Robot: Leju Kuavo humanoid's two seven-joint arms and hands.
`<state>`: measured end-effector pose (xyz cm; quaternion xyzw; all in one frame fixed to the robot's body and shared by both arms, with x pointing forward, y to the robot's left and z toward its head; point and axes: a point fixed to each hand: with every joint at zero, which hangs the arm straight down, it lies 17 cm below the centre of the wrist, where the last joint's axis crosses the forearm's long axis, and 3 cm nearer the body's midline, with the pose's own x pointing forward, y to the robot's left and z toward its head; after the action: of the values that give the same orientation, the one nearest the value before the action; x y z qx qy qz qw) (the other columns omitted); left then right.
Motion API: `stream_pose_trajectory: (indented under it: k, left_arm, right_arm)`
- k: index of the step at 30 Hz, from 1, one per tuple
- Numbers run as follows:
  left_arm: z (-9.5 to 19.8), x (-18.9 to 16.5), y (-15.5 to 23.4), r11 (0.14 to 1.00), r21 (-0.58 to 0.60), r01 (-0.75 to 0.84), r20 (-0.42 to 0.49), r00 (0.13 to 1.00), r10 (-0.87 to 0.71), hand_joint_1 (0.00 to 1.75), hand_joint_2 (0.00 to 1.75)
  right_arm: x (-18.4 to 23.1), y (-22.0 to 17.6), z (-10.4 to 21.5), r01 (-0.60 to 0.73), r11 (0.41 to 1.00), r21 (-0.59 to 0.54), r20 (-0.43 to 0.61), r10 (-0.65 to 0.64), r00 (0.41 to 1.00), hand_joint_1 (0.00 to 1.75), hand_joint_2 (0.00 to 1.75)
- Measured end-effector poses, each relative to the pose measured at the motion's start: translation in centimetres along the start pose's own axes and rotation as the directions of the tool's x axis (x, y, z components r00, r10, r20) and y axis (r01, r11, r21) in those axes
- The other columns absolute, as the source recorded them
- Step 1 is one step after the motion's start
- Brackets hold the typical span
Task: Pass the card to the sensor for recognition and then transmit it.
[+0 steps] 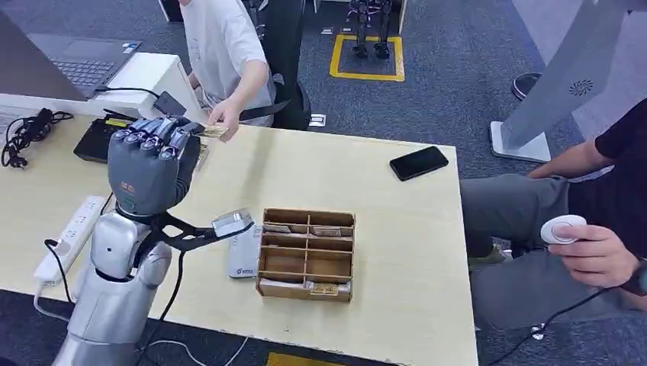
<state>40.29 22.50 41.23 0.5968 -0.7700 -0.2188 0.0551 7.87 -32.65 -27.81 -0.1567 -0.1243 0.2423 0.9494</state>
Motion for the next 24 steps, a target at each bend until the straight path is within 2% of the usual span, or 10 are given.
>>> stream_pose_trajectory:
  k: [5,13,24]
  left_arm:
    - [0.9,-2.9,-4.2,0.996,-0.091,0.013,-0.125,0.992,-0.024,1.75,1.75]
    - [2.4,-4.7,-8.0,0.978,-0.196,0.071,-0.129,0.987,-0.097,1.75,1.75]
    - [4.0,-5.9,-9.8,0.959,-0.261,0.113,-0.147,0.977,-0.155,1.75,1.75]
  right_arm:
    - [0.3,0.0,0.0,0.001,1.0,0.004,0.005,-0.001,1.0,0.0,1.75]
    - [0.4,0.2,0.0,0.0,1.0,0.011,0.01,0.0,1.0,0.0,1.75]
    - [0.6,0.2,0.0,0.006,1.0,0.013,0.017,-0.007,1.0,0.0,1.75]
